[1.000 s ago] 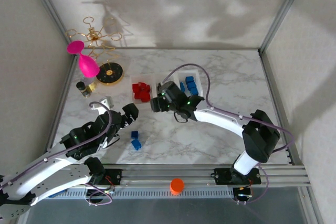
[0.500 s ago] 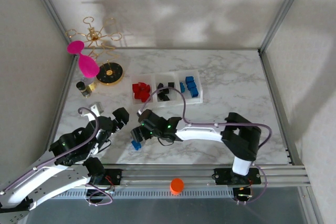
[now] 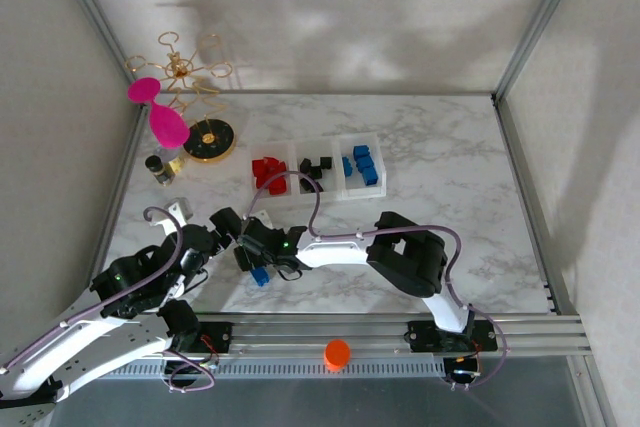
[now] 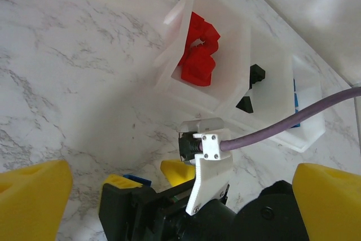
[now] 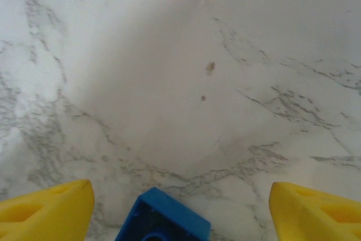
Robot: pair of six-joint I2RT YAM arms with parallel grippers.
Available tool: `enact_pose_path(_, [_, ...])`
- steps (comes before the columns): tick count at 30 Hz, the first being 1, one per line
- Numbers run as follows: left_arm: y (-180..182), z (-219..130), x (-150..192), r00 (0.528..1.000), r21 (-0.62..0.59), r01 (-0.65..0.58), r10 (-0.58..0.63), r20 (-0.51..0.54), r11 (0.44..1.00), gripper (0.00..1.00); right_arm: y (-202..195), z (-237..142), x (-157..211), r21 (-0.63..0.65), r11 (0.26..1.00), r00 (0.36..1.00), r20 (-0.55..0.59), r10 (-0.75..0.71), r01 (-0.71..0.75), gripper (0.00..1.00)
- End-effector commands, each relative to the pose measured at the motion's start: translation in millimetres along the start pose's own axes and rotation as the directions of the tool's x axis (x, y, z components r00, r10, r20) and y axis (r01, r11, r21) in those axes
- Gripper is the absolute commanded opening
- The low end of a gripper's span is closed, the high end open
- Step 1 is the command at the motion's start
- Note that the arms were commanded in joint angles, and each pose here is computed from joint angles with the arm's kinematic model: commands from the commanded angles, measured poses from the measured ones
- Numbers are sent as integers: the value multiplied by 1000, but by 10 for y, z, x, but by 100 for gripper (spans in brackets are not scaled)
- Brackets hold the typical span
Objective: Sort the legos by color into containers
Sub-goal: Pick up the lego from the bottom-center of the table, then place the lego in the container.
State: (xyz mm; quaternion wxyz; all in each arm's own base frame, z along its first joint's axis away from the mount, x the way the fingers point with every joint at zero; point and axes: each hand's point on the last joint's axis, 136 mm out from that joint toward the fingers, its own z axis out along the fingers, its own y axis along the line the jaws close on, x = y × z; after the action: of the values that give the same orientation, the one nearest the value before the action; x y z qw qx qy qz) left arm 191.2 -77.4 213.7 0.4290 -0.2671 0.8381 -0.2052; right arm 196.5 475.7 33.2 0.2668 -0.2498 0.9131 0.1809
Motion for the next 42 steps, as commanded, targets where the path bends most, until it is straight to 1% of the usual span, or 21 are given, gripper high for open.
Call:
enact_pose_path(1, [130,9,-27,1000,-44,-1,2,27,999,100,-111,34,75,76,997,1000,-16,-10,11,79])
enact_pose_path(4, [113,22,-19,1000,-37,1,0,27,999,100,-153,36,154,82,996,999,-46,-29,33,75])
enact_pose_path(7, [89,33,-13,1000,-34,1,-1,24,999,100,-238,-42,182,92,995,998,-53,-26,31,70])
enact_pose_path(14, [60,61,8,1000,-33,-4,5,16,999,100,-506,-163,220,104,995,998,-68,4,3,50])
enact_pose_path(19, [26,71,16,1000,-18,1,-1,14,1000,99,-494,-143,169,101,995,998,-58,-13,19,36])
enact_pose_path(24, [10,72,23,1000,-18,-7,7,7,1000,100,-419,-217,43,77,997,999,-36,-27,29,26])
enact_pose_path(27, [-25,69,37,1000,-3,-6,6,-5,1000,100,-442,-347,-71,66,998,1000,-11,-13,13,24])
enact_pose_path(31, [-156,109,102,999,43,-21,23,-36,999,100,-571,-542,-236,36,999,999,28,34,-35,23])
enact_pose_path(37, [-366,231,193,995,65,-62,67,-73,996,100,-1056,-845,-491,95,991,991,103,89,-99,23])
enact_pose_path(42, [-536,357,267,990,78,-100,107,-94,992,100,-1612,-1066,-697,147,973,974,167,151,-176,24])
